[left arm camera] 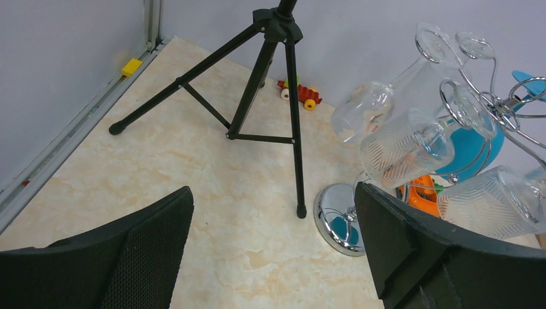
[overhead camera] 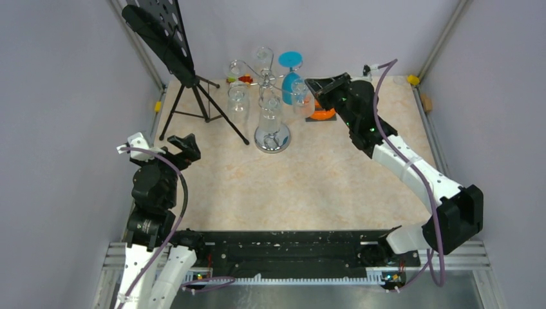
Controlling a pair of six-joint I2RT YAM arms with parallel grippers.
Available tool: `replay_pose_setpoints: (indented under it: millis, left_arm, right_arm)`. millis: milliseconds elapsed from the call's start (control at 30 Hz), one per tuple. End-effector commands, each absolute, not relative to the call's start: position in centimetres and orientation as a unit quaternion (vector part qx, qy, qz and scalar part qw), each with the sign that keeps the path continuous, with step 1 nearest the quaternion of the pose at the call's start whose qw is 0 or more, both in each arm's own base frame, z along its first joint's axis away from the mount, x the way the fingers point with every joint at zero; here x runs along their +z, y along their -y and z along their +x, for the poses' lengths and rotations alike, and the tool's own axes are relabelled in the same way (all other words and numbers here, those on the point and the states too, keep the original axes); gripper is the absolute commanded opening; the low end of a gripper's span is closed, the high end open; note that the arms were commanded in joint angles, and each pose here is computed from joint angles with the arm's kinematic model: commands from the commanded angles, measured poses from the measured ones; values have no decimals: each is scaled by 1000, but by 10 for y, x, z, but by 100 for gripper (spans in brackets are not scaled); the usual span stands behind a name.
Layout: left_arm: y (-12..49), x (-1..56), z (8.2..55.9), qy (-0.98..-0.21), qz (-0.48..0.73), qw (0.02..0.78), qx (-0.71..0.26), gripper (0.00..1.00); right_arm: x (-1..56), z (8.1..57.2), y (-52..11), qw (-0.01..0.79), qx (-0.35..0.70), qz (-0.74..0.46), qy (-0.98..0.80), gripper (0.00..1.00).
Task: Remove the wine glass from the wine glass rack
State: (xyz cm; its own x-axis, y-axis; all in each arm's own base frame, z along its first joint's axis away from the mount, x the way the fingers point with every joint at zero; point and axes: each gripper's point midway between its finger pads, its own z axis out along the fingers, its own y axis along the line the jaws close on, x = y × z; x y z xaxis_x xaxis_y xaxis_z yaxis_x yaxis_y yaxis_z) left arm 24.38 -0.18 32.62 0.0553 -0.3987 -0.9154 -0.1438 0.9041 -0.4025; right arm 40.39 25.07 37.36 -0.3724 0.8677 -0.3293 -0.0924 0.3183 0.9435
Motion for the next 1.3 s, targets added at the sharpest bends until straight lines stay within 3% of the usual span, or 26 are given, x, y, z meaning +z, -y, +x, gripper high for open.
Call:
replay_pose_setpoints:
  millis: [0,533,1267]
  left_arm:
    - [-2,340,243,-667,-207,710,-90,99]
    - [-4,341,242,-668,-206,710,-84,99]
    - [-8,342,235,-665,-205,714,-75,99]
  right_arm:
    - [437,385,-243,496,573,284,-588,0]
    - [437,385,-284,451,606,207,-622,0]
    - [434,437,-292,498,546,225,-636,0]
